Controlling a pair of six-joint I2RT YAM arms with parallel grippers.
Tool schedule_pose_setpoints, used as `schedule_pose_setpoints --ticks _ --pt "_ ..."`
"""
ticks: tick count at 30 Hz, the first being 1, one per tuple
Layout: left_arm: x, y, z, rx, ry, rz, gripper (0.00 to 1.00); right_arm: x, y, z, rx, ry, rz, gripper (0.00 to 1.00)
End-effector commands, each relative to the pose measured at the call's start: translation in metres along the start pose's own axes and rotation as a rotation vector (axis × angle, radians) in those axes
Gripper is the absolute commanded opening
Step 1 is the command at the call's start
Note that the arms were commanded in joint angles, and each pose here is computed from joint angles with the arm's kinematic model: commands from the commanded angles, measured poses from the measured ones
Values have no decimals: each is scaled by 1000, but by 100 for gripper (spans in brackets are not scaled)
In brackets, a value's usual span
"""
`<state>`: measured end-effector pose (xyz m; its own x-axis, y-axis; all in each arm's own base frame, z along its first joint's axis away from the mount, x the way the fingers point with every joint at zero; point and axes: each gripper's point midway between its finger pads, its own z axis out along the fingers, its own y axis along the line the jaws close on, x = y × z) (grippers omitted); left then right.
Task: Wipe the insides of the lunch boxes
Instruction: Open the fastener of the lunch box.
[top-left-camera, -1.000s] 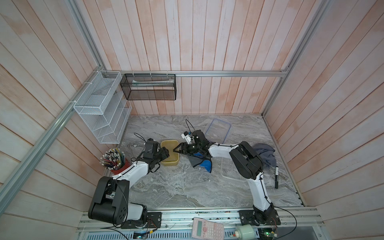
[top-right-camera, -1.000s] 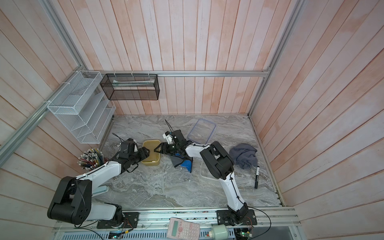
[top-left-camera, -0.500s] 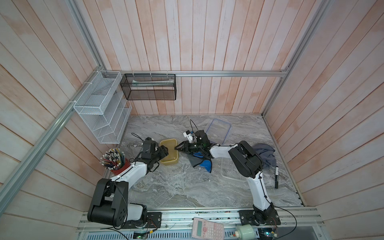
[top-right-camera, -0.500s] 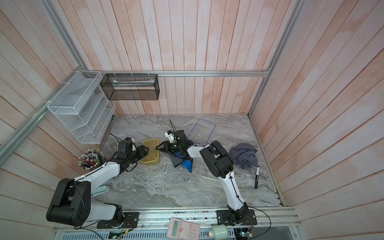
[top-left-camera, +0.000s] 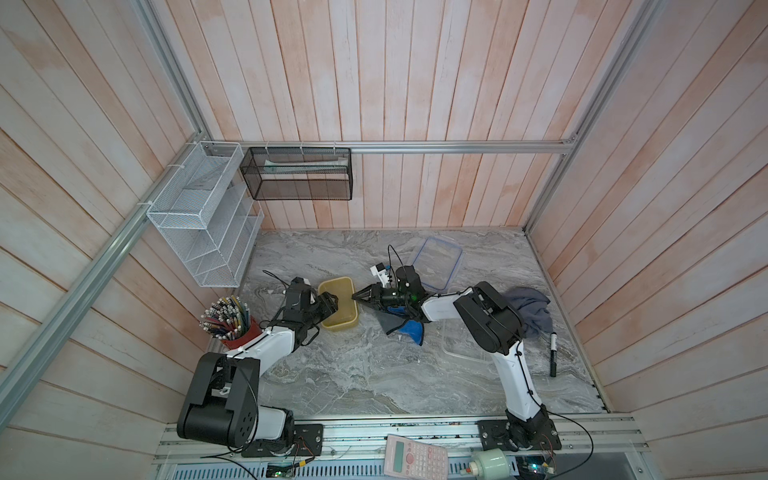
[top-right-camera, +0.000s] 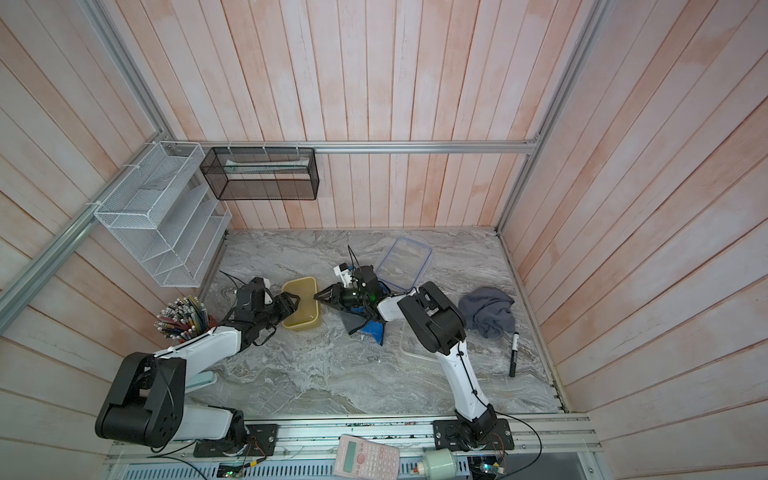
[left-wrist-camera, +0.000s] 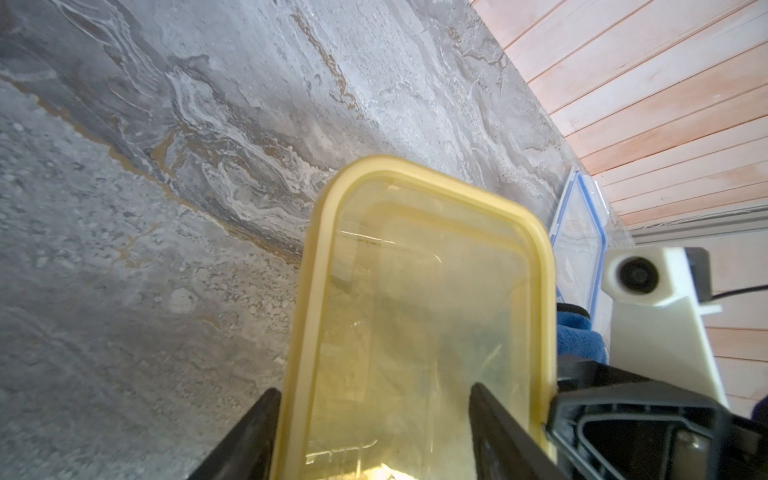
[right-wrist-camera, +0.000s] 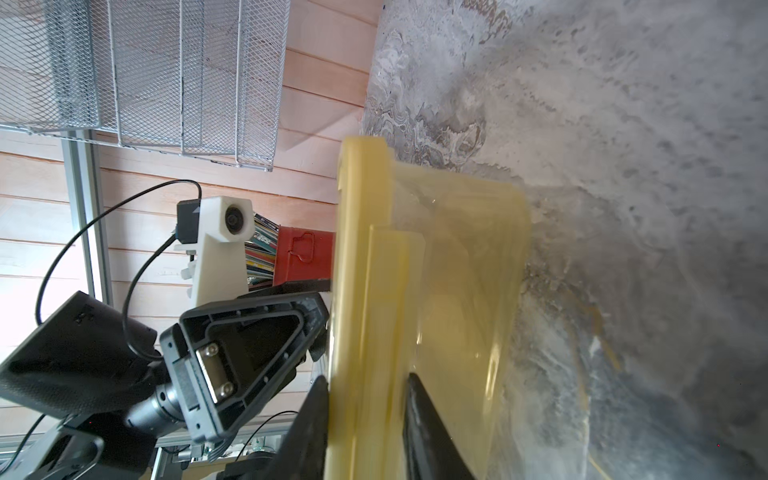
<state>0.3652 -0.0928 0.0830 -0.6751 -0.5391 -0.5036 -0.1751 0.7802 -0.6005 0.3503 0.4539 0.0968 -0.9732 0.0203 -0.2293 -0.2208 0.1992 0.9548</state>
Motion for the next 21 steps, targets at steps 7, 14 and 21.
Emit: schedule_pose_setpoints --ticks 7,14,21 --pt "23 39 5 -175 80 -29 69 6 7 3 -52 14 -40 11" --pt "25 60 3 -291 89 -13 69 4 -8 3 63 13 -17 5" --pt "27 55 1 -248 78 -2 69 -1 -16 1 78 6 -1 7"
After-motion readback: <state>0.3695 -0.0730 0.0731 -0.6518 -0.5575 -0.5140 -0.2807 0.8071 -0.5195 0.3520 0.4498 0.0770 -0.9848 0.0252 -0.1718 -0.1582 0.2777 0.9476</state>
